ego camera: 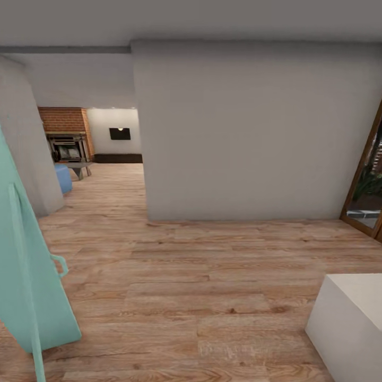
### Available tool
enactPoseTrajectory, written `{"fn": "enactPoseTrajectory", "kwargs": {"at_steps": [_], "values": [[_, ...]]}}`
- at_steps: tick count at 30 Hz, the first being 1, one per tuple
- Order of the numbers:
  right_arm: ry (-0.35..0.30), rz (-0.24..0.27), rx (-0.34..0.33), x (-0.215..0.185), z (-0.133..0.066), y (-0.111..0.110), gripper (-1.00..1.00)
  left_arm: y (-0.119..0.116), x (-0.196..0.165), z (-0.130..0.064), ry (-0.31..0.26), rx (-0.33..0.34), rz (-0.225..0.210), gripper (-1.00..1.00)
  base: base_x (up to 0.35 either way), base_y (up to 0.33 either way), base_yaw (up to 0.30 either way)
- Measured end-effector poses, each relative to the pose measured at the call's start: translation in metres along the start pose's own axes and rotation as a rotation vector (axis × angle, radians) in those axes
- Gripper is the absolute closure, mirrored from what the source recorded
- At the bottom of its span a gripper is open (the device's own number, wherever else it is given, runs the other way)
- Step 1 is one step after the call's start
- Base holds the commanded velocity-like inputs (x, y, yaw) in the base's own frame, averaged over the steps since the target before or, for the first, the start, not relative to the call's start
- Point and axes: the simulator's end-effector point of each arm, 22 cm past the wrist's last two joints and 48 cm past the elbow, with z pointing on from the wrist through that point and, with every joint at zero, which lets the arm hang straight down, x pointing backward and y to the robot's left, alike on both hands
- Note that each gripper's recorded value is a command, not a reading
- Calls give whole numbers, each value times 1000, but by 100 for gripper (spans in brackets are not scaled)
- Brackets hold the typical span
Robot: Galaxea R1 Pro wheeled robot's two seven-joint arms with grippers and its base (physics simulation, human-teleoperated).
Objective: Move the two storage containers from the living room to the garage. In the garage, place one container on the floor and stack the other container on top of it (either order is fine).
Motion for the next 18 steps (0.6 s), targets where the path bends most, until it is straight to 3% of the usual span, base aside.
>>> {"fn": "enactPoseTrajectory", "kwargs": {"at_steps": [18], "values": [[4, -4, -1, 1, 0, 1, -100, -1, 0, 0, 0, 2, 5, -100, 321, 0, 0]]}}
